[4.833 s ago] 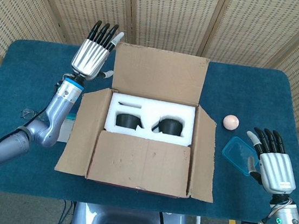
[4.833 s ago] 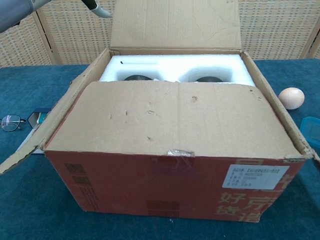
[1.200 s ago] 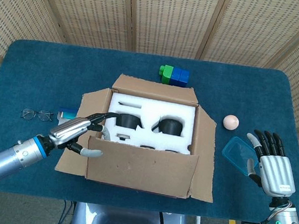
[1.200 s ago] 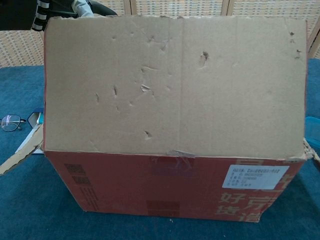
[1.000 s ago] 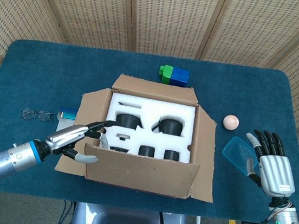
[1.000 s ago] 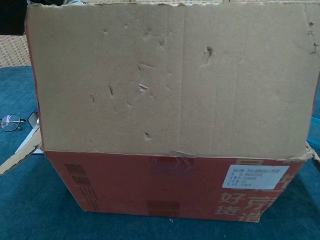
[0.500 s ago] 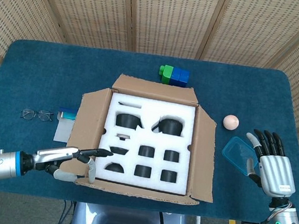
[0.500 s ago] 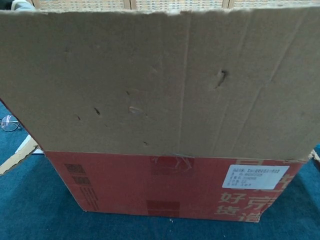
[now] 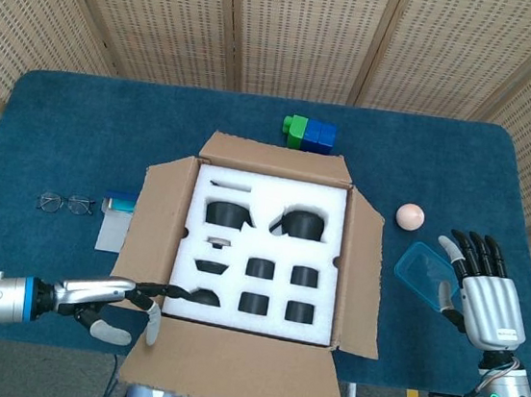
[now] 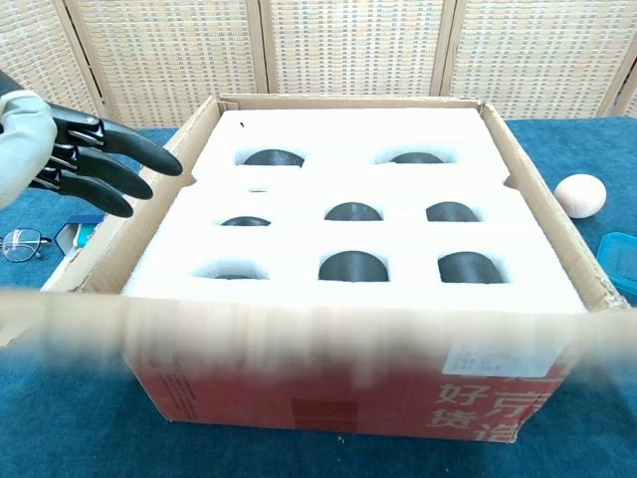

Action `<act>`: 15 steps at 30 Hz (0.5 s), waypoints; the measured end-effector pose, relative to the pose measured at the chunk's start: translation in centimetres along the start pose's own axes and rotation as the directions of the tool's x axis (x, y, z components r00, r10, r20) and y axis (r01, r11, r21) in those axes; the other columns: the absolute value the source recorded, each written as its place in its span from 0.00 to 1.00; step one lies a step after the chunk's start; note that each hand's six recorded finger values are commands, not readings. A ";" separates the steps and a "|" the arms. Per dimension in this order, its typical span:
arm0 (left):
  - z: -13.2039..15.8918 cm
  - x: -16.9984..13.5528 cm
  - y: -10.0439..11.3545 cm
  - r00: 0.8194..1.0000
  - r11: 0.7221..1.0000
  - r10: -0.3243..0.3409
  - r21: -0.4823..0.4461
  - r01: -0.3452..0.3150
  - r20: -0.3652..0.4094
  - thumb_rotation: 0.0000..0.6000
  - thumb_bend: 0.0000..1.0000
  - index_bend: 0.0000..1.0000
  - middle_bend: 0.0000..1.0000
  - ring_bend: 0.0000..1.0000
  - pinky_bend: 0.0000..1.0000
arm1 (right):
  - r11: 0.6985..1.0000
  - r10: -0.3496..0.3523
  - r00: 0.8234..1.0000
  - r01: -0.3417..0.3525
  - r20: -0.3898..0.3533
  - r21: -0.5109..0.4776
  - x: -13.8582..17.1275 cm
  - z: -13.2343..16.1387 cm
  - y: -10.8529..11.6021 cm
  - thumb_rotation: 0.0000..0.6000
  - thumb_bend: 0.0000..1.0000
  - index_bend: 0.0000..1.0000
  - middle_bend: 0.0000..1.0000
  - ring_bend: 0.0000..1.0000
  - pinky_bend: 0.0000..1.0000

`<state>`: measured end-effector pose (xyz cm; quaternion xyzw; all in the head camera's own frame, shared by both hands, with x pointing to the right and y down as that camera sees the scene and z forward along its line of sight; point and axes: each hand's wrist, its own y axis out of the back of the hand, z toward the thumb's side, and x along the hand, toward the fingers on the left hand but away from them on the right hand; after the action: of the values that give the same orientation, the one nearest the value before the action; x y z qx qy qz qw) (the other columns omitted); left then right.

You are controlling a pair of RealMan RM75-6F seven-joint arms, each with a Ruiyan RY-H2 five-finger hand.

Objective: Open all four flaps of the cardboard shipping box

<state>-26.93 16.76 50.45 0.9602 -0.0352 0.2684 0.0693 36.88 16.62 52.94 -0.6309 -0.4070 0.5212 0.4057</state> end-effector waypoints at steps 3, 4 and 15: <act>0.1 -0.1 0.4 1.000 0.999 0.026 0.022 -0.026 0.000 0.23 0.05 0.45 0.00 0.00 0.00 | 1.000 -0.001 1.000 0.001 0.001 -0.002 0.0 -0.1 0.0 1.00 0.62 0.13 0.11 0.00 0.00; 0.1 -0.1 0.7 0.999 0.998 0.043 0.035 -0.043 -0.001 0.23 0.05 0.45 0.00 0.00 0.00 | 1.000 0.000 1.000 0.000 0.002 -0.002 0.0 -0.1 0.0 1.00 0.62 0.13 0.11 0.00 0.00; -0.9 -1.6 3.9 0.954 0.912 0.298 0.303 -0.277 -0.025 0.48 0.15 0.40 0.00 0.00 0.00 | 1.000 0.007 1.000 -0.007 0.019 0.004 -0.1 -0.8 -0.3 1.00 0.62 0.13 0.11 0.00 0.00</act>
<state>-29.16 13.14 50.84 0.9338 -0.1331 0.3118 -0.1141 37.65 16.56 53.34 -0.6265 -0.4077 0.5295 0.4011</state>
